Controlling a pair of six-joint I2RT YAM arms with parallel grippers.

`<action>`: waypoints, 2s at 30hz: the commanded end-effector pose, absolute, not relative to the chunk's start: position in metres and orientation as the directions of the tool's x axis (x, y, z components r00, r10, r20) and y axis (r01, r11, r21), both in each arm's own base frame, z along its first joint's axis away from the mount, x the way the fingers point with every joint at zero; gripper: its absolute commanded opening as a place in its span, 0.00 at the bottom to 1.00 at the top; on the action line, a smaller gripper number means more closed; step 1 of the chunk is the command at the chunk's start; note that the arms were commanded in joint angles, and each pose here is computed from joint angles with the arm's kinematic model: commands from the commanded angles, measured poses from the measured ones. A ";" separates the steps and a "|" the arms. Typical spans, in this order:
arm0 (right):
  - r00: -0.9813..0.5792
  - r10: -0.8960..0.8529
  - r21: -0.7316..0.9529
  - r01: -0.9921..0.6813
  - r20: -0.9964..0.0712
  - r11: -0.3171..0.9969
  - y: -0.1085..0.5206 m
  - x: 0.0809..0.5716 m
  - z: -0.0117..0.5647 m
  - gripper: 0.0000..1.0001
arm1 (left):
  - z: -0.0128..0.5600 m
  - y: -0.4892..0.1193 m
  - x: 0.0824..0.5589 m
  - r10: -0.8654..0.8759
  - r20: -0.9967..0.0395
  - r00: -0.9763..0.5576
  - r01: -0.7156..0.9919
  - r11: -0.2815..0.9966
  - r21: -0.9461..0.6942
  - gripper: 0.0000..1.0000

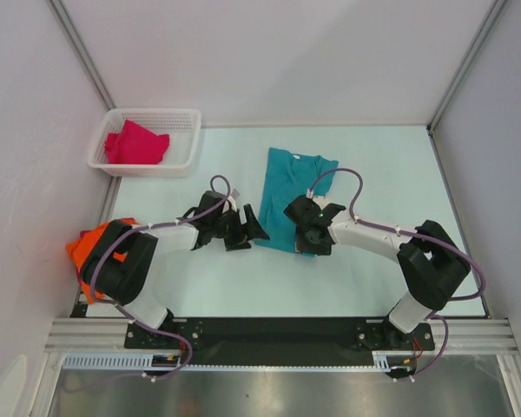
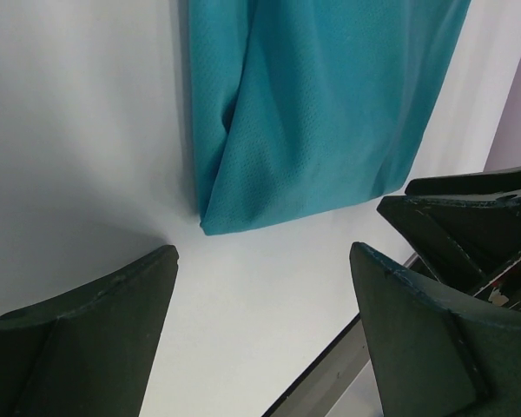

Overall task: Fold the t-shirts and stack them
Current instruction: Grab one side of the 2/3 rectangular tshirt with both arms

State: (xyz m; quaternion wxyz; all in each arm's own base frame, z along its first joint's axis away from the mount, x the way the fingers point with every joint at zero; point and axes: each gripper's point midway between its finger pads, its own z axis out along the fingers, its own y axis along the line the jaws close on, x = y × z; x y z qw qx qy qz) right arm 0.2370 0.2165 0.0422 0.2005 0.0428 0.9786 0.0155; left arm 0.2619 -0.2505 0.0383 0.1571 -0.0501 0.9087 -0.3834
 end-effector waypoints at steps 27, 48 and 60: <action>-0.912 0.105 0.011 0.109 -0.397 0.994 0.213 0.243 0.017 0.56 | -0.015 -0.242 0.243 -0.185 -0.166 -0.969 -0.042 0.781 -0.623 0.88; -0.923 0.094 0.000 0.102 -0.374 0.995 0.217 0.242 0.006 0.53 | -0.024 -0.249 0.236 -0.176 -0.143 -0.974 -0.037 0.746 -0.665 0.45; -0.927 0.050 0.027 0.043 -0.371 0.999 0.232 0.227 0.014 0.00 | -0.013 -0.249 0.225 -0.165 -0.150 -0.975 -0.017 0.726 -0.688 0.00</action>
